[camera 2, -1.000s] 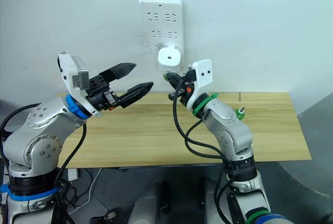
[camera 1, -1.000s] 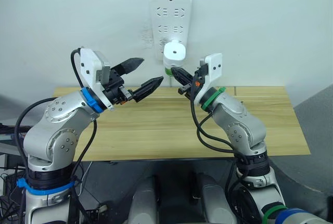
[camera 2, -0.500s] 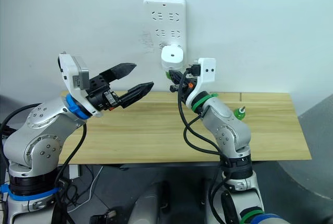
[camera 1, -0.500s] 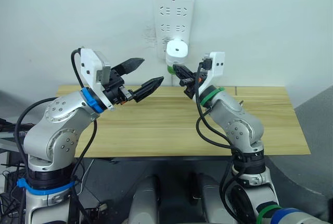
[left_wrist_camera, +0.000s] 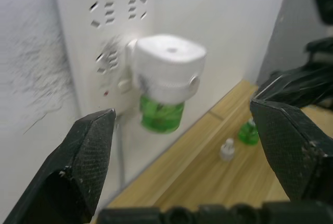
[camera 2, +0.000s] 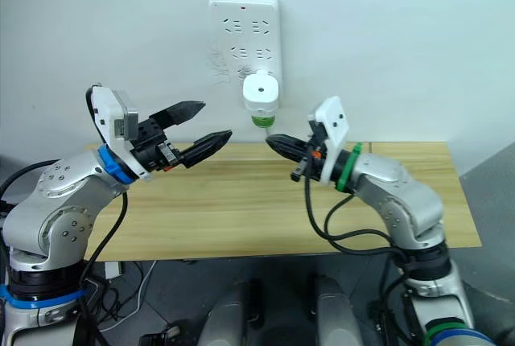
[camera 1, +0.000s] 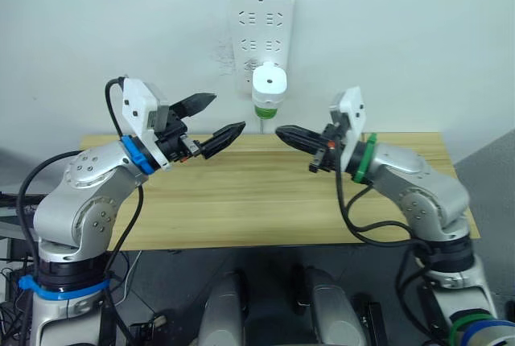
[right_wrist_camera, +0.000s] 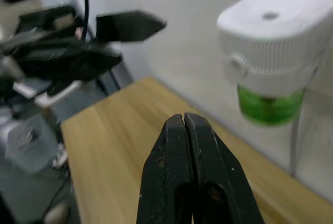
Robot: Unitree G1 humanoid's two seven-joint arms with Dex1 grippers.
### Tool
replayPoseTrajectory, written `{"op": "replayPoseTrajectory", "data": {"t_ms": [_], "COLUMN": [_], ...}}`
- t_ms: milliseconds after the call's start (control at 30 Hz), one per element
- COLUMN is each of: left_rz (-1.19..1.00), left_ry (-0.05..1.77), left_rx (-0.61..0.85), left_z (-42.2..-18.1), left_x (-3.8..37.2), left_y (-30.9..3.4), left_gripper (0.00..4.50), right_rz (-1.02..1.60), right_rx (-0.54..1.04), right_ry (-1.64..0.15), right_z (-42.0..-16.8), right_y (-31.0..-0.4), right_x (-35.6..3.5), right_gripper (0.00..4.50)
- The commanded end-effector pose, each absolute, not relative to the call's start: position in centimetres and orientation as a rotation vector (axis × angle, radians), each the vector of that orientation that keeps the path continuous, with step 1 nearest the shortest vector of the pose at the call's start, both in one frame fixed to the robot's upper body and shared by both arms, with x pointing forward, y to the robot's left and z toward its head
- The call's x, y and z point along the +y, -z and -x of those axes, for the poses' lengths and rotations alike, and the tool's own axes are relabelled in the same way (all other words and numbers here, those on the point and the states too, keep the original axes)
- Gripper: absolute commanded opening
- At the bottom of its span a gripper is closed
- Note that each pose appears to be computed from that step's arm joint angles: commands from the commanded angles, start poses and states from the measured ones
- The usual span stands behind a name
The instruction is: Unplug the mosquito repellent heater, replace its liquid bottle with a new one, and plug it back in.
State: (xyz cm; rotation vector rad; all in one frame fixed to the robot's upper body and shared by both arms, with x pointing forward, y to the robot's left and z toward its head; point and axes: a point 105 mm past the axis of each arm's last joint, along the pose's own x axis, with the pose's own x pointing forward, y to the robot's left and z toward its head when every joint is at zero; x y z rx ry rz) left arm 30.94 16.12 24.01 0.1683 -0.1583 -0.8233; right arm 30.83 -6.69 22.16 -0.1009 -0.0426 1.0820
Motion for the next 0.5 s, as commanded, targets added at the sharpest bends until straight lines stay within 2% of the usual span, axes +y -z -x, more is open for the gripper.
{"op": "replayPoseTrajectory", "data": {"t_ms": [33,167,267,367,500], "left_rz": [-0.274,-0.377,-0.461,-0.455,-0.422], "left_ry": [0.724,0.666,0.618,0.602,0.574], "left_rx": [-0.123,-0.048,-0.032,-0.013,0.006], "left_z": [-31.4,-32.0,-32.6,-33.0,-33.6], "left_x": [19.7,22.7,25.1,26.7,28.3], "left_y": [-24.4,-24.0,-24.3,-24.3,-23.6], "left_gripper": [4.5,4.5,4.5,4.5,4.5], "right_rz": [0.228,0.34,0.405,0.425,0.463], "right_rx": [-0.128,-0.104,-0.095,-0.069,-0.051], "right_ry": [-1.018,-0.937,-0.845,-0.806,-0.754], "right_z": [-31.2,-32.1,-32.9,-33.2,-33.4], "right_y": [-24.9,-25.6,-26.5,-26.2,-25.4], "right_x": [-11.5,-15.7,-19.3,-21.5,-23.4], "right_gripper": [0.9,2.46,3.33,4.44,4.48]}}
